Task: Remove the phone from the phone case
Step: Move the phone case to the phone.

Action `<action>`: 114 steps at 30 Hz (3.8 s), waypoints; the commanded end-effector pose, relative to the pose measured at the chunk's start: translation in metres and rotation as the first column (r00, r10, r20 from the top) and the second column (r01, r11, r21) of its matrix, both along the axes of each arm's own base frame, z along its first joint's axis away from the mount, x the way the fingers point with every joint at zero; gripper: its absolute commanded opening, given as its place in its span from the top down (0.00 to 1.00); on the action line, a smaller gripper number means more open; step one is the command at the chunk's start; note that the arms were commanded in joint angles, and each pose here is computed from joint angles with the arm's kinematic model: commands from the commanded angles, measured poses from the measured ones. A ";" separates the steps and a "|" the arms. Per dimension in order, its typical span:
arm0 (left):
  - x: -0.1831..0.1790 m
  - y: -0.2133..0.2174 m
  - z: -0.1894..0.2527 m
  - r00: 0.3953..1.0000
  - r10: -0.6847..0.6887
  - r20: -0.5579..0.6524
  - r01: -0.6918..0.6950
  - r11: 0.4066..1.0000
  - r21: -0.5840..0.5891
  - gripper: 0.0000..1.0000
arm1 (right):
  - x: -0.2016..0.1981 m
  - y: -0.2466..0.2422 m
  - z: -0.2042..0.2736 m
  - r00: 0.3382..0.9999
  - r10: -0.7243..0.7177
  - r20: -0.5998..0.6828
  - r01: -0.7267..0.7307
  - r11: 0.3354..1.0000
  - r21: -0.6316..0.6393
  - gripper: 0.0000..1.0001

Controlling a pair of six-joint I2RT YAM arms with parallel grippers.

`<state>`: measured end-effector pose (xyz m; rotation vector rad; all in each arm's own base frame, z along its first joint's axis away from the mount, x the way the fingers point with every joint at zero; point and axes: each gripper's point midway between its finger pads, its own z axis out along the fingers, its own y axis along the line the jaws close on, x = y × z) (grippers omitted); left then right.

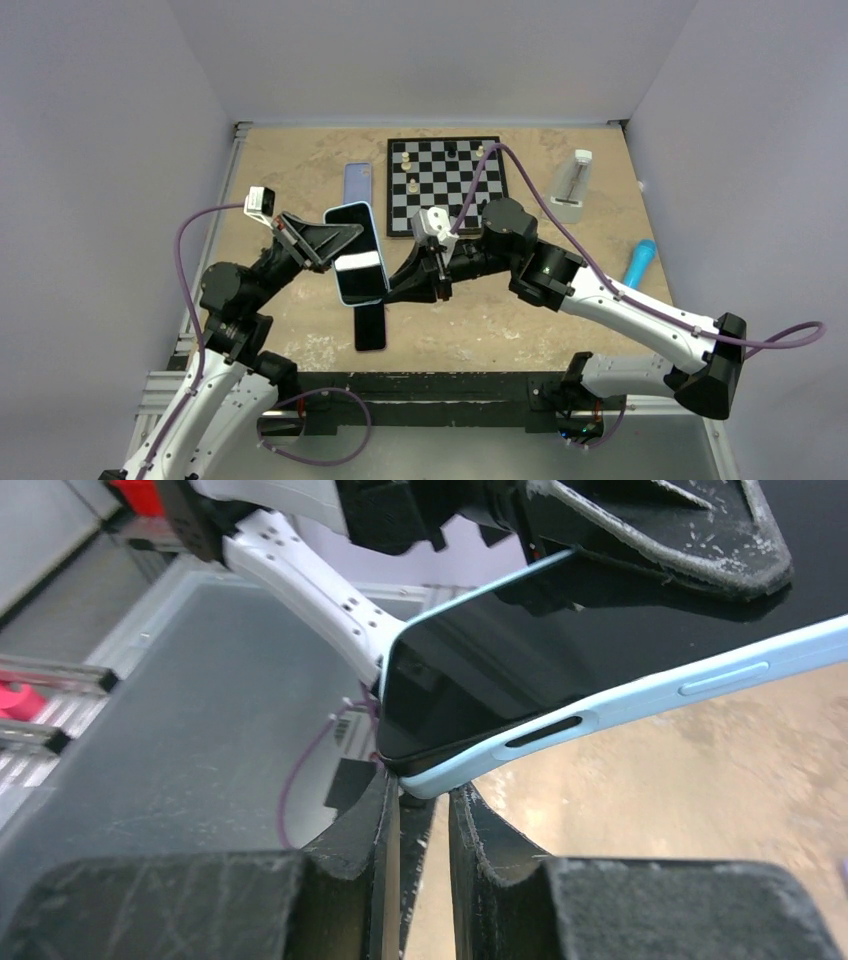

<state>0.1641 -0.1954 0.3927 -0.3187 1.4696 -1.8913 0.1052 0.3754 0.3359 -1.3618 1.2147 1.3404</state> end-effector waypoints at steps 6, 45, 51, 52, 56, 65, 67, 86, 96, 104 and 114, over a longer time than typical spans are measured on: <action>-0.041 -0.019 0.007 0.962 -0.271 -0.024 0.270 0.962 -0.027 1.00 | 0.138 0.000 -0.014 0.783 -0.574 0.239 0.594 0.804 -0.013 1.00; 0.004 0.067 -0.049 0.876 0.447 0.181 -0.482 0.833 0.273 1.00 | 0.021 0.025 -0.033 0.505 0.074 -0.860 0.025 0.995 0.100 0.60; 0.009 0.069 -0.043 0.862 0.469 0.190 -0.504 0.829 0.241 1.00 | 0.012 0.024 -0.041 0.500 0.073 -0.863 0.018 0.995 0.095 0.67; 0.009 0.069 -0.040 0.860 0.470 0.196 -0.507 0.831 0.230 1.00 | 0.010 0.024 -0.043 0.499 0.072 -0.864 0.017 0.996 0.093 0.67; 0.010 0.068 -0.032 0.856 0.471 0.212 -0.510 0.837 0.198 1.00 | 0.005 0.027 -0.046 0.496 0.071 -0.865 0.012 0.996 0.089 0.67; 0.010 0.069 -0.036 0.853 0.479 0.209 -0.517 0.833 0.199 1.00 | 0.007 0.028 -0.043 0.505 0.064 -0.861 0.023 0.996 0.087 0.66; 0.011 0.071 -0.035 0.848 0.486 0.212 -0.525 0.828 0.199 1.00 | 0.007 0.027 -0.046 0.514 0.041 -0.857 0.036 0.997 0.070 0.65; 0.010 0.060 -0.036 0.878 0.439 0.192 -0.470 0.867 0.166 1.00 | 0.008 0.034 -0.040 0.521 0.075 -0.851 0.018 0.995 0.098 0.66; 0.005 0.039 -0.038 0.942 0.313 0.122 -0.322 0.945 0.061 1.00 | 0.013 0.042 -0.047 0.519 0.054 -0.853 0.010 0.998 0.070 0.65; -0.011 0.025 -0.037 0.974 0.191 0.118 -0.197 0.979 0.041 1.00 | 0.027 0.038 -0.042 0.530 0.041 -0.847 0.024 0.998 0.063 0.64; -0.022 0.006 -0.035 0.993 0.040 0.107 -0.049 0.995 0.084 1.00 | 0.042 0.038 -0.031 0.596 -0.012 -0.803 0.043 0.999 0.018 0.61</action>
